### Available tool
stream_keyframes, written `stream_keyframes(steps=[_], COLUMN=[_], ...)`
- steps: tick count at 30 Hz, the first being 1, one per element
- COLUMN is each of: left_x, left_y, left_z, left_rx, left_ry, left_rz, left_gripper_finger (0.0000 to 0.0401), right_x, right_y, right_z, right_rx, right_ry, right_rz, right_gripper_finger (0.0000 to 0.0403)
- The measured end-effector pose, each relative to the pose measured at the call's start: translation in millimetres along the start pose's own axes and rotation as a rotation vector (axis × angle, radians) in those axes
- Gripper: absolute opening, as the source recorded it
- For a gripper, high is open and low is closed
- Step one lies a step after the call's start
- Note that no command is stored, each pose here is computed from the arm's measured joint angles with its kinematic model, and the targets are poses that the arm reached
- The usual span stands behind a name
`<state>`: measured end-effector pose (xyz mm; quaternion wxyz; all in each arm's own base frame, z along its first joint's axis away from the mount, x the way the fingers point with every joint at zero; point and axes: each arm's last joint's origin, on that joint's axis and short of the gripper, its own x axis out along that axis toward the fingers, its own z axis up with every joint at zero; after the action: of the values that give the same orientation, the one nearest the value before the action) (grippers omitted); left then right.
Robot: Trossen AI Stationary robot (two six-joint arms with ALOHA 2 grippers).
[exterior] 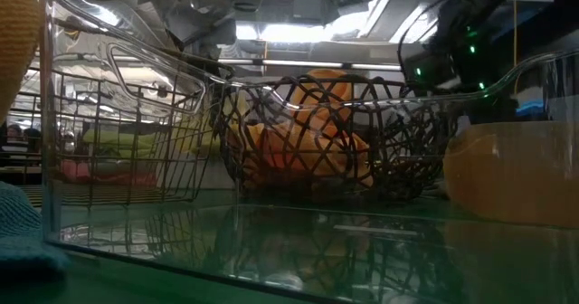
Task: Sort microfiber towel by color & place in baskets
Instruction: Put the right pink towel into the orange bin
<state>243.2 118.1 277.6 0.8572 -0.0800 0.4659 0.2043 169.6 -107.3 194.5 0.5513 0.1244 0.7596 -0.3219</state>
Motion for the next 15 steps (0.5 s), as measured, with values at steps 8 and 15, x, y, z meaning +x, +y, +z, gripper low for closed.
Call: stream_keyframes(steps=[8, 15], left_x=[0, 0], left_y=[0, 0], left_z=[0, 0], left_rx=[-0.001, -0.002], left_ry=[-0.003, -0.004], left_rz=[0.000, 0.000], left_gripper_finger=[0.0146, 0.0146], right_x=[-64, -130], right_y=[-23, -49], right_z=[-7, -28], right_rx=[0.086, 0.166], right_ry=[-0.178, -0.435], right_rz=[0.035, 0.141], right_gripper_finger=[0.0004, 0.0003])
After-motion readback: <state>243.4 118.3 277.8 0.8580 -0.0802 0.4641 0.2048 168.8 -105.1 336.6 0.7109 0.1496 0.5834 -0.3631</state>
